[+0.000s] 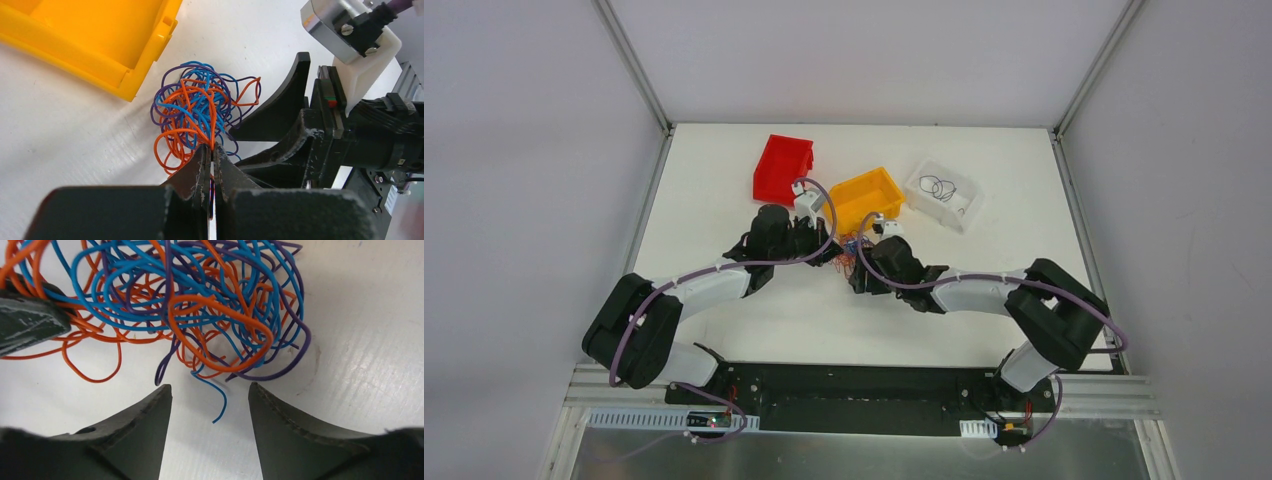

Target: Untangle the cables

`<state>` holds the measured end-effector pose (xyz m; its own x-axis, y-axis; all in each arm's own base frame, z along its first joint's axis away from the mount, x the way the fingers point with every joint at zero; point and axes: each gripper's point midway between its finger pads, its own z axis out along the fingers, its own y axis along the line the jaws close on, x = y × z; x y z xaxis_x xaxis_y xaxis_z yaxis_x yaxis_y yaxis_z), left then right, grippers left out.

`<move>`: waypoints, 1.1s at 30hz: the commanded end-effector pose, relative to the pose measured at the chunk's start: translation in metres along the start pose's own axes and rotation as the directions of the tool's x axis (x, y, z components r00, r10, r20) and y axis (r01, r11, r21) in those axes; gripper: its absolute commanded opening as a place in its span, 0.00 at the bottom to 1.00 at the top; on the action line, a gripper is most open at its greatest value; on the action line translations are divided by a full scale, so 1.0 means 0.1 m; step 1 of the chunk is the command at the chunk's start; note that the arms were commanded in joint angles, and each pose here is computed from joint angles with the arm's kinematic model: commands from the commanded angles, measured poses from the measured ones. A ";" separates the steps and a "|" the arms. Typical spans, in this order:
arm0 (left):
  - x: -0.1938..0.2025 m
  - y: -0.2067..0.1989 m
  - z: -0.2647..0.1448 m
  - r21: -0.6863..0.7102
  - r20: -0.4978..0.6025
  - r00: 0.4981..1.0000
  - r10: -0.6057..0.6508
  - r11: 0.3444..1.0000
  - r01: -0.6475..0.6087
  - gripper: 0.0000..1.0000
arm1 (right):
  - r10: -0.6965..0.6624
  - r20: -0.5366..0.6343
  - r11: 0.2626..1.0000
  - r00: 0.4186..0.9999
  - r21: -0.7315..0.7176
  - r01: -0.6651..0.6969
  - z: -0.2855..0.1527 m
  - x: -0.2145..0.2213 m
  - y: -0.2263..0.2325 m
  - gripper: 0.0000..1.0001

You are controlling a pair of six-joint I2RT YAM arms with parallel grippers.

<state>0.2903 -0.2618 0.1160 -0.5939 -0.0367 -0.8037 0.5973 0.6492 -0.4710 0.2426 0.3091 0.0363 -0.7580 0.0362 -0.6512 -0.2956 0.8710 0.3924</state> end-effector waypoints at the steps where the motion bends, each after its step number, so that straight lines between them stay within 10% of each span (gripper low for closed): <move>1: -0.14 -0.11 -0.05 0.039 0.049 0.999 0.023 0.999 -0.025 0.00 | -0.048 0.016 0.999 0.999 0.010 0.048 0.06 -0.06 0.08 0.60; 4: -0.14 -0.12 -0.05 0.042 0.050 0.999 0.022 0.999 -0.024 0.00 | -0.135 -0.001 0.986 0.991 0.095 0.134 0.06 0.02 -0.01 0.49; 9: -0.14 -0.11 -0.04 0.037 0.050 0.999 0.020 0.999 -0.022 0.00 | -0.208 -0.010 0.954 0.978 0.220 0.205 0.00 0.06 -0.18 0.00; 19: -0.23 0.09 -0.24 -0.119 0.114 0.992 0.053 0.992 -0.039 0.00 | -0.145 0.091 0.902 0.985 0.421 0.094 -0.50 -0.12 -0.76 0.00; 33: -0.29 0.45 -0.59 -0.363 0.193 0.979 0.072 0.932 0.003 0.06 | 0.287 0.383 0.771 0.878 0.451 -0.449 -1.30 -0.49 -1.70 0.00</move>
<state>0.2969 -0.1959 0.1369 -0.4571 -0.1319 -0.8796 0.4003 0.8526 -0.3359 0.2585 0.1110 0.0739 -0.5697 0.3947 -0.7209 0.3030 0.9162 0.2622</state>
